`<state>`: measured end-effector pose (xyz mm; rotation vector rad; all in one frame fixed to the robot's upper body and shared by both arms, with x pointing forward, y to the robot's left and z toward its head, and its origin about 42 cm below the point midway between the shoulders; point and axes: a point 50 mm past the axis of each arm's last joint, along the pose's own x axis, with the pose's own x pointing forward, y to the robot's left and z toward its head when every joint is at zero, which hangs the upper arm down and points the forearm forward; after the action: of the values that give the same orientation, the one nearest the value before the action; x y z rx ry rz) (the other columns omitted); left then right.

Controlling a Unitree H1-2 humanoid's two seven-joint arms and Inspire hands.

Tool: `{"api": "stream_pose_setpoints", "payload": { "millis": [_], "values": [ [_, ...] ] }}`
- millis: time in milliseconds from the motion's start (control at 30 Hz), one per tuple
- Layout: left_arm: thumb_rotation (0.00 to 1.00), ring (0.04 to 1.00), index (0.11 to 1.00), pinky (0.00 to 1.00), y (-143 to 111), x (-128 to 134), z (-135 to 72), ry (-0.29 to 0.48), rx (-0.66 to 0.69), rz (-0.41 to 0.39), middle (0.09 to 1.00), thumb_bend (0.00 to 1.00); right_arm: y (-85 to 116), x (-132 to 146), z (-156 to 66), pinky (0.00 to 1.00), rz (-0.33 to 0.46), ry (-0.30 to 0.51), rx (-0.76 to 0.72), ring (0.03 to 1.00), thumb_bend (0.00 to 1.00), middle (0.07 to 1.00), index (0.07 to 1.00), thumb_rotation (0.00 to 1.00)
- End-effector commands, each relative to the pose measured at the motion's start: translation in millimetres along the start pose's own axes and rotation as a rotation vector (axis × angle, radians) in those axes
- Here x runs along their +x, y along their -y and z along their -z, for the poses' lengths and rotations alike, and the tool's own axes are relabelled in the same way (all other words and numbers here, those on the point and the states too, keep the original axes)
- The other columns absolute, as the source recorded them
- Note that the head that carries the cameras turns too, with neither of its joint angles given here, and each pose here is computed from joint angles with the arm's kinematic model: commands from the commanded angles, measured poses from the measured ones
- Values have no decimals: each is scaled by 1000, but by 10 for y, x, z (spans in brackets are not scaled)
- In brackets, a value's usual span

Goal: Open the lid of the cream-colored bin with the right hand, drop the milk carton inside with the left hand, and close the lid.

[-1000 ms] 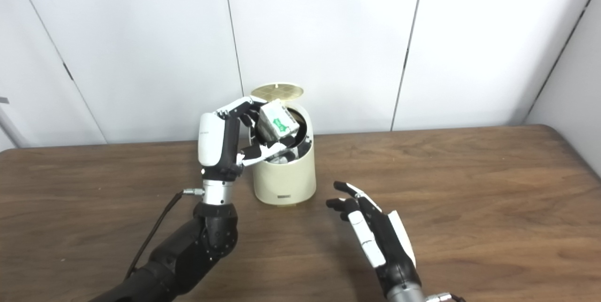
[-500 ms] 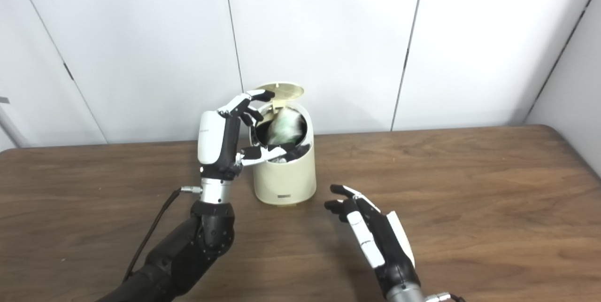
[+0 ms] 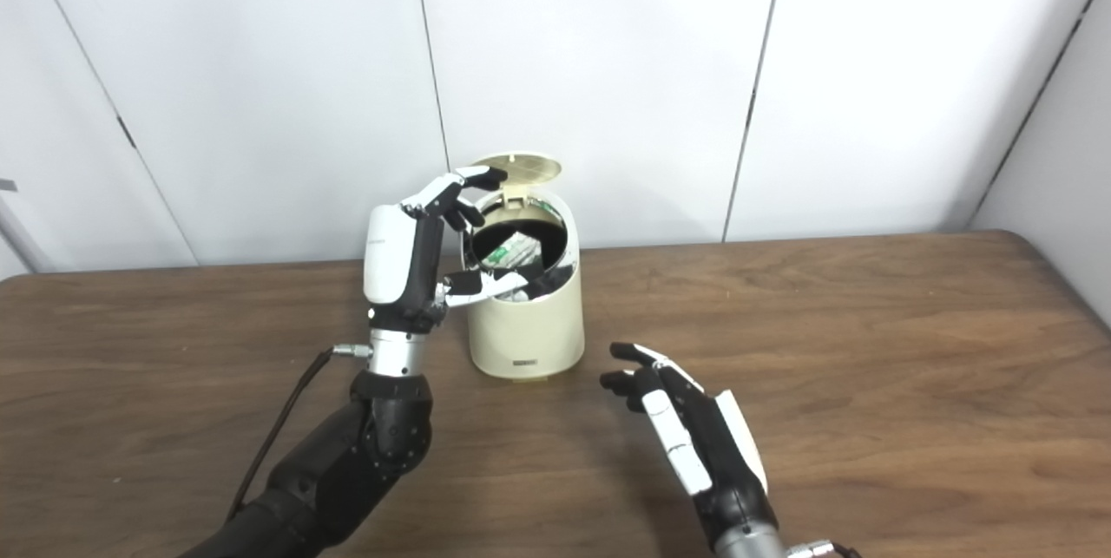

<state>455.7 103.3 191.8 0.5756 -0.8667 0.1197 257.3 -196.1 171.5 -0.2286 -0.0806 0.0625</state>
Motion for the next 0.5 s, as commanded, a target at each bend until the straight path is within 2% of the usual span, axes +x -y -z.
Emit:
{"api": "stream_pose_setpoints", "payload": {
  "millis": [0, 67, 133, 167, 233, 300, 467],
  "values": [
    [170, 436, 680, 367, -36, 232, -125, 68, -33, -56, 625, 1000, 25, 52, -172, 759, 4, 81, 0, 767, 498, 710, 786, 1000],
    [149, 427, 650, 359, -57, 234, -159, 79, -42, -79, 595, 989, 29, 55, -169, 756, 6, 84, 1, 766, 490, 708, 783, 1000],
    [104, 409, 611, 344, -106, 240, -200, 102, -48, -107, 559, 937, 35, 58, -169, 756, 9, 86, 0, 767, 483, 712, 782, 1000],
    [75, 392, 540, 328, -147, 241, -224, 114, -55, -117, 536, 692, 41, 60, -166, 755, 11, 87, -4, 767, 484, 716, 785, 1000],
    [19, 375, 507, 315, -245, 246, -267, 145, -61, -130, 470, 567, 54, 63, -160, 749, 14, 83, -18, 766, 489, 718, 787, 1000],
    [3, 399, 505, 346, -366, 248, -304, 170, -69, -142, 493, 519, 64, 61, -159, 759, 13, 74, -18, 777, 499, 719, 788, 1000],
    [0, 430, 491, 398, -657, 243, -429, 179, -134, -184, 495, 504, 93, 57, -157, 771, 16, 77, -14, 781, 507, 721, 789, 1000]
  ]
}}
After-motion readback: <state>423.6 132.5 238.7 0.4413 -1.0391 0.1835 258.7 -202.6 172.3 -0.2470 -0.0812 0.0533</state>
